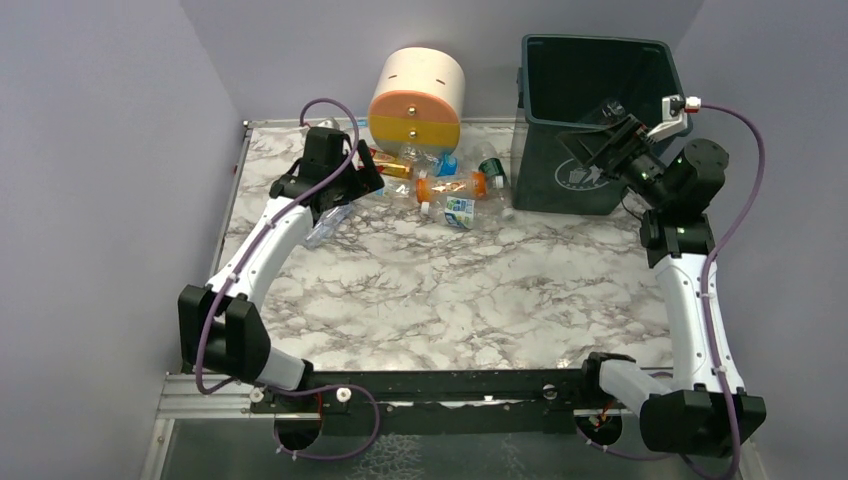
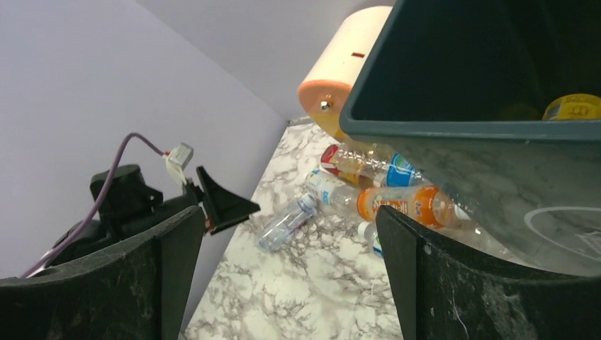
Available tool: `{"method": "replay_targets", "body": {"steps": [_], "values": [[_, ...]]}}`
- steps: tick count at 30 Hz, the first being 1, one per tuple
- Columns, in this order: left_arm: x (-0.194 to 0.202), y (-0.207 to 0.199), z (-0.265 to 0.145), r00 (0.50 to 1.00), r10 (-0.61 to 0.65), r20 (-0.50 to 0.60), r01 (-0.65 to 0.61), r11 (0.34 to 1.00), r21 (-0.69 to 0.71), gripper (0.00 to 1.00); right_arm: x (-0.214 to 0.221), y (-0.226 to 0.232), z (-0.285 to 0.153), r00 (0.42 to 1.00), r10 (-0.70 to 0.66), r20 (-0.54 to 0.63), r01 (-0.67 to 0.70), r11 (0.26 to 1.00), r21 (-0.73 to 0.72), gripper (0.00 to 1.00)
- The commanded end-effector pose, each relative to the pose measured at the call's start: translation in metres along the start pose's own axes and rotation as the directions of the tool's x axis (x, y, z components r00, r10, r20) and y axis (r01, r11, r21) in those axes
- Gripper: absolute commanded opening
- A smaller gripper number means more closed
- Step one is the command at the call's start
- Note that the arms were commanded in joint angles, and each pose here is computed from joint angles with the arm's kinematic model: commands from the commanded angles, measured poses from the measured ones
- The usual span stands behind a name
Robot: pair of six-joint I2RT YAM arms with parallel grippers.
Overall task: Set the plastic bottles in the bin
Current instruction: Pick up the plastic bottle at the center of the board.
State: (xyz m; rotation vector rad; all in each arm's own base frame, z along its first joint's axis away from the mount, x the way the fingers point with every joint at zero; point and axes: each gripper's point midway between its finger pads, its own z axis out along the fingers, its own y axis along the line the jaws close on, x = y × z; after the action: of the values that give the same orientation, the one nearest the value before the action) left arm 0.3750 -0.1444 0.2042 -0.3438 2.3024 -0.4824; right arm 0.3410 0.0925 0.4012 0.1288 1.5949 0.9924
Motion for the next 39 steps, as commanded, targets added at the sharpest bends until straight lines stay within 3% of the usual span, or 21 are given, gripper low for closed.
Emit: {"method": "replay_targets", "body": {"steps": [1, 10, 16, 24, 39], "values": [[-0.044, 0.036, 0.014, 0.990, 0.075, 0.120, -0.053, 0.982, -0.183, 0.99, 0.008, 0.019, -0.009, 0.999, -0.044, -0.027, 0.043, 0.997, -0.064, 0.94], [-0.074, 0.092, 0.051, 0.967, 0.249, 0.055, -0.212, 0.905, -0.369, 0.99, 0.029, 0.021, -0.018, 0.997, -0.024, -0.073, 0.018, 0.996, -0.085, 0.94], [-0.072, 0.112, 0.076, 0.961, 0.273, -0.042, -0.268, 0.884, -0.383, 0.99, 0.041, 0.021, -0.024, 0.995, -0.015, -0.096, 0.006, 0.995, -0.098, 0.94], [-0.033, 0.123, 0.107, 0.929, 0.294, -0.224, -0.353, 0.884, -0.306, 0.99, 0.056, 0.018, -0.030, 0.993, -0.008, -0.120, -0.005, 0.994, -0.107, 0.94], [0.021, 0.145, 0.103, 0.903, 0.217, -0.371, -0.338, 0.892, -0.302, 0.99, 0.069, 0.005, -0.027, 0.989, 0.009, -0.145, -0.024, 0.994, -0.102, 0.94]]}}
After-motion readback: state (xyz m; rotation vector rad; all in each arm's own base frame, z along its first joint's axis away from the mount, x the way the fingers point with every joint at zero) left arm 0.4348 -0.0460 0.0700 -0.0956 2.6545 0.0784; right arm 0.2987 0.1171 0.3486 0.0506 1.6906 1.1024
